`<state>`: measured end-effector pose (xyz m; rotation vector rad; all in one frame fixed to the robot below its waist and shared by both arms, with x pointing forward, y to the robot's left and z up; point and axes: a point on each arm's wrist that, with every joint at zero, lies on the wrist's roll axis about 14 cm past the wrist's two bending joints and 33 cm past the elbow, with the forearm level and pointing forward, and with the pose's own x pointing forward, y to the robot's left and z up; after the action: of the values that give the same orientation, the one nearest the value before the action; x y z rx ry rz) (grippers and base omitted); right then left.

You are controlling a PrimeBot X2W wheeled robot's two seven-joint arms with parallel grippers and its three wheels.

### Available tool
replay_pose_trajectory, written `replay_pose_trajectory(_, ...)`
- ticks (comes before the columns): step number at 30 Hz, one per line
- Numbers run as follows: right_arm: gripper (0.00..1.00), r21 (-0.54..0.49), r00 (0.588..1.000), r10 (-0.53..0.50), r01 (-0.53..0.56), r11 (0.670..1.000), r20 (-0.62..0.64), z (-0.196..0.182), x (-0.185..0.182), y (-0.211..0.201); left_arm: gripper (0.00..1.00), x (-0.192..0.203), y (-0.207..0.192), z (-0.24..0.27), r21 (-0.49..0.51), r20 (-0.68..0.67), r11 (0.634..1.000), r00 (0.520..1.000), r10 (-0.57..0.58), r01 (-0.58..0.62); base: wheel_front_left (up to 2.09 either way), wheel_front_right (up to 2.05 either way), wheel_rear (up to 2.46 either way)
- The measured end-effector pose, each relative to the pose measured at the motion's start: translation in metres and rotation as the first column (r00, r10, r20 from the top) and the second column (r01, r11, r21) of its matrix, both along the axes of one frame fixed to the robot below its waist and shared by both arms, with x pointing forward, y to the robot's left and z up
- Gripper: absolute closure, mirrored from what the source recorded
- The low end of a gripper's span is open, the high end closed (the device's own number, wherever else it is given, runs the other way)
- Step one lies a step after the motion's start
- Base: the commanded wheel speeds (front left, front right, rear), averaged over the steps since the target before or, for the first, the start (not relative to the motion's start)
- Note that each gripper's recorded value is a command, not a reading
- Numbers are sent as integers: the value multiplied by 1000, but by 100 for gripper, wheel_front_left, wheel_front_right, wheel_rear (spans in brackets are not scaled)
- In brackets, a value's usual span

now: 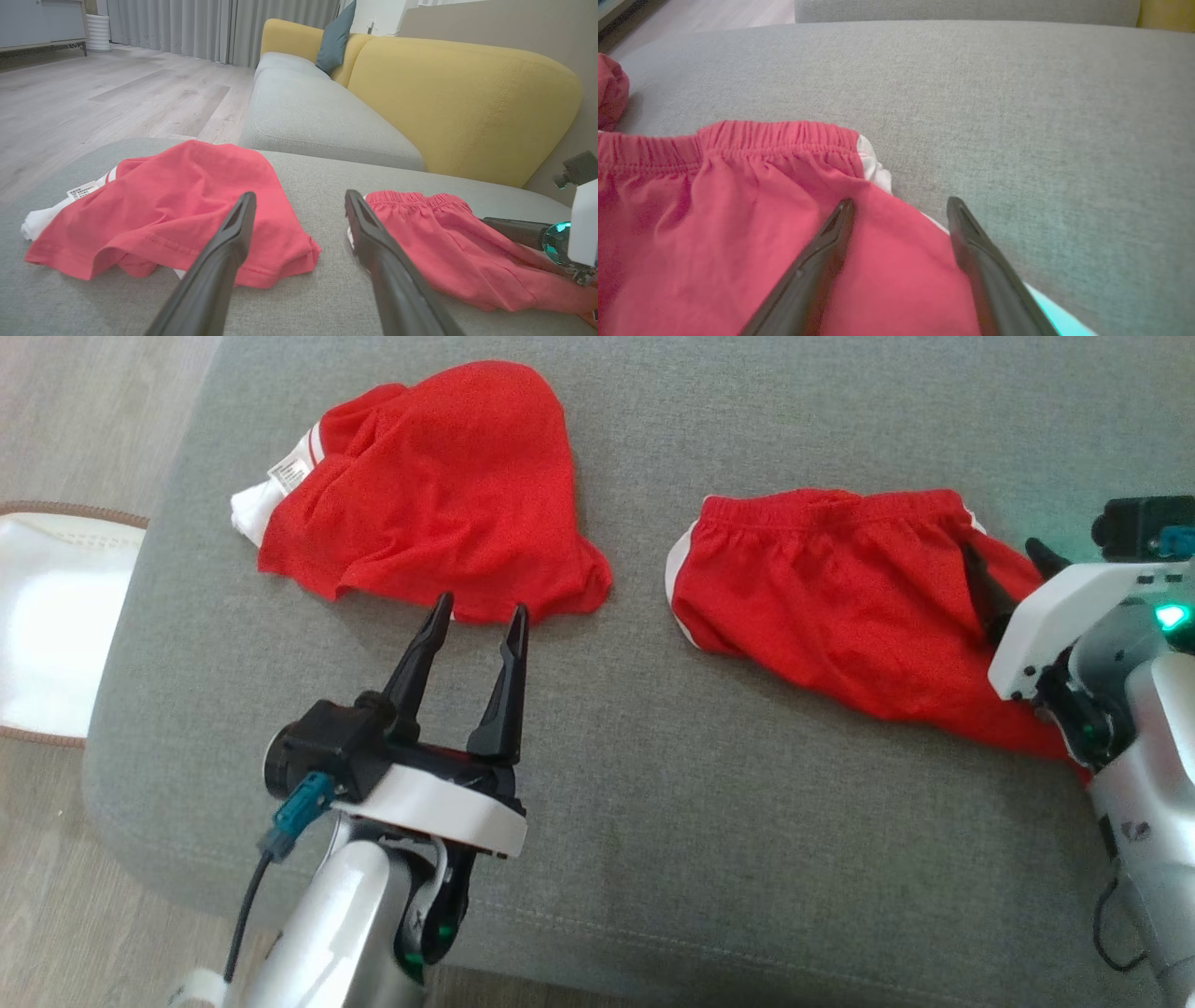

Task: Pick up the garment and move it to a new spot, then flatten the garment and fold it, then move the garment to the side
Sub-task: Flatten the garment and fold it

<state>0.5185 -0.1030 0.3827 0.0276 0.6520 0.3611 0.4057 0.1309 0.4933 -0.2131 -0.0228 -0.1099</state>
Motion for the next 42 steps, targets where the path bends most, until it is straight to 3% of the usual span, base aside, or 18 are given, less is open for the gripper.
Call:
replay_pose_trajectory(5, 2, -19, 999, 16, -17, 1000, -48, -13, -9, -2, 0, 2, -3, -2, -1, -4, 1000, 1000, -7, 7, 0, 0, 0)
replay_pose_trajectory(6, 59, -18, 998, 16, -17, 1000, -57, -15, -10, -2, 0, 2, -3, -2, -1, -5, 1000, 1000, -9, 9, 0, 0, 0)
replay_pose_trajectory(7, 100, -16, 998, 14, -15, 1000, -59, -15, -9, -3, 0, 3, -4, -3, -1, -6, 1000, 1000, -11, 11, 0, 0, 0)
replay_pose_trajectory(13, 100, -12, 1000, -15, 15, 1000, 8, -4, 9, -15, 0, 6, -6, -6, -2, -14, 1000, 1000, -18, 18, 0, 0, 0)
replay_pose_trajectory(16, 100, -13, 990, -58, 60, 998, 131, 22, 28, -32, 0, 7, -7, -5, -2, -9, 1000, 1000, -17, 17, 0, 0, 0)
replay_pose_trajectory(19, 100, -39, 934, -110, 130, 991, 339, 72, 56, -62, 0, 6, -9, 1, -4, 7, 1000, 1000, -23, 23, 0, 0, 0)
replay_pose_trajectory(23, 100, -64, 830, -118, 182, 981, 545, 133, 72, -82, 0, 5, -12, 11, -5, 33, 1000, 999, -31, 31, 0, 0, 0)
replay_pose_trajectory(27, 100, -100, 696, -63, 192, 976, 716, 195, 74, -85, 0, 1, -14, 20, -8, 58, 999, 998, -37, 37, 0, 0, 0)
replay_pose_trajectory(32, 100, -202, 535, 106, 125, 971, 838, 254, 58, -51, 0, -7, -14, 29, -13, 80, 999, 996, -33, 34, 0, 0, 0)
replay_pose_trajectory(36, 100, -286, 434, 244, 33, 958, 867, 273, 35, -5, 0, -15, -16, 28, -19, 77, 999, 996, -35, 36, 0, 0, 0)
replay_pose_trajectory(39, 100, -325, 438, 306, -34, 945, 845, 255, 21, 19, 0, -17, -16, 28, -20, 77, 999, 996, -34, 36, 0, 0, 0)
replay_pose_trajectory(42, 100, -368, 513, 398, -164, 915, 761, 193, -10, 51, 0, -19, -16, 30, -21, 81, 999, 996, -33, 35, 0, 0, 0)
